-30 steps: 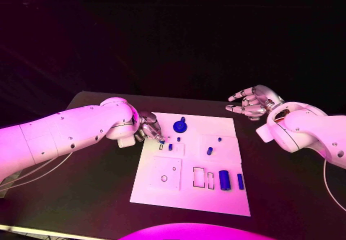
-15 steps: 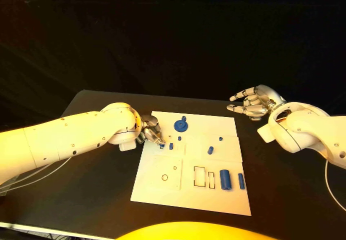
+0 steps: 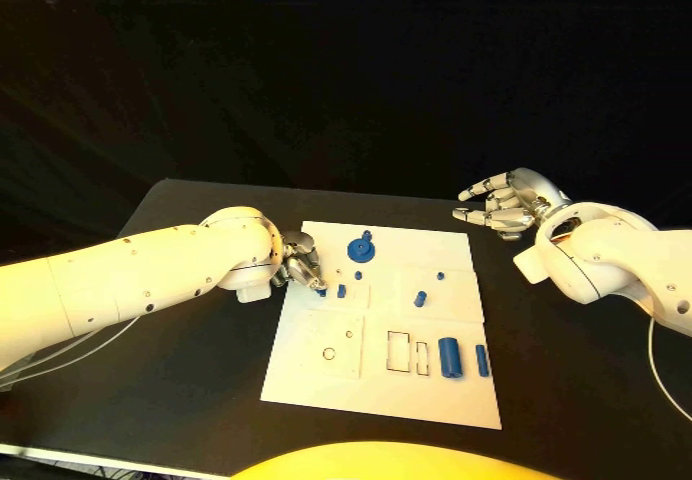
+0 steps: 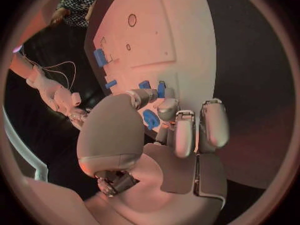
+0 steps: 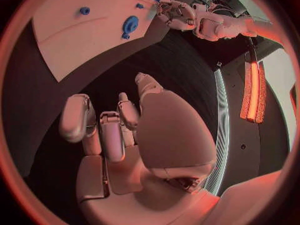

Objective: Assemble the parts on the task board

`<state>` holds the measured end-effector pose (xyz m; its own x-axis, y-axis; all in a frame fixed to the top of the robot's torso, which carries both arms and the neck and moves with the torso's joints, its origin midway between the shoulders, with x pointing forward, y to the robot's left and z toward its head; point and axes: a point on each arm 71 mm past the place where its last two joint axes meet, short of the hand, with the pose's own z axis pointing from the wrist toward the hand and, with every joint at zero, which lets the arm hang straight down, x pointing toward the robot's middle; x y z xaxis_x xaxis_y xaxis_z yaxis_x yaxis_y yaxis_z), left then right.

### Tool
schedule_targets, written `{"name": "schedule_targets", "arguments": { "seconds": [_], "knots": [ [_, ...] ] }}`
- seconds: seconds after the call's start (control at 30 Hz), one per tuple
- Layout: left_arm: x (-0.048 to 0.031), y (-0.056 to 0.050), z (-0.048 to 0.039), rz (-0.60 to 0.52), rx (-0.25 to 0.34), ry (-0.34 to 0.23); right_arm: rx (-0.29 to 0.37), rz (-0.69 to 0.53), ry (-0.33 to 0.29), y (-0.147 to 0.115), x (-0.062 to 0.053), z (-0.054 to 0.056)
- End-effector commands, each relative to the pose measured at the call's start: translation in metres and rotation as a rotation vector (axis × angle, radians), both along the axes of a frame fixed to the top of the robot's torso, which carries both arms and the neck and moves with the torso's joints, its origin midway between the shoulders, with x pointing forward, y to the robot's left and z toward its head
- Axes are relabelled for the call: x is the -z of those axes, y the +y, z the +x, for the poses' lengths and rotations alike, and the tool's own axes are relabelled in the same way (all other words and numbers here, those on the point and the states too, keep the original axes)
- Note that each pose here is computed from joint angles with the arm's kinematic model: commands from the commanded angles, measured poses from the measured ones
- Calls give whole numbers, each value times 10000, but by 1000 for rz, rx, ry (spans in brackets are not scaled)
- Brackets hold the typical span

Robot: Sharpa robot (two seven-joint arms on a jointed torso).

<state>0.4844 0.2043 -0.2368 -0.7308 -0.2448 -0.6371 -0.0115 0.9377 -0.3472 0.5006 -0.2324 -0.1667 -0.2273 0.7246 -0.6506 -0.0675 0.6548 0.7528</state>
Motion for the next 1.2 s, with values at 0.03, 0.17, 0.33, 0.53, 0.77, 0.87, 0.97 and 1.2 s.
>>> {"name": "schedule_targets", "arguments": {
  "seconds": [0.03,0.17,0.33,0.53,0.77,0.87,0.97,1.2],
  "knots": [
    [12,-15,-19,29,20,14,-18,-3,-5,12,-1,-4],
    [13,-14,-21,35,22,15,-17,-3,-4,8,0,-4],
    [15,-13,-24,40,24,17,-17,-3,-4,7,1,-5],
    [17,-21,-29,39,31,20,-17,-4,-3,7,3,-5],
    [21,-41,-34,33,36,20,-18,-4,-3,8,5,-6],
    [27,-51,-34,30,37,23,-17,-3,-5,2,3,-10],
    [35,-58,-38,27,38,28,-15,-3,-7,-8,2,-12],
    [52,-74,-46,27,44,40,-14,-3,-8,-17,0,-17]
  ]
}}
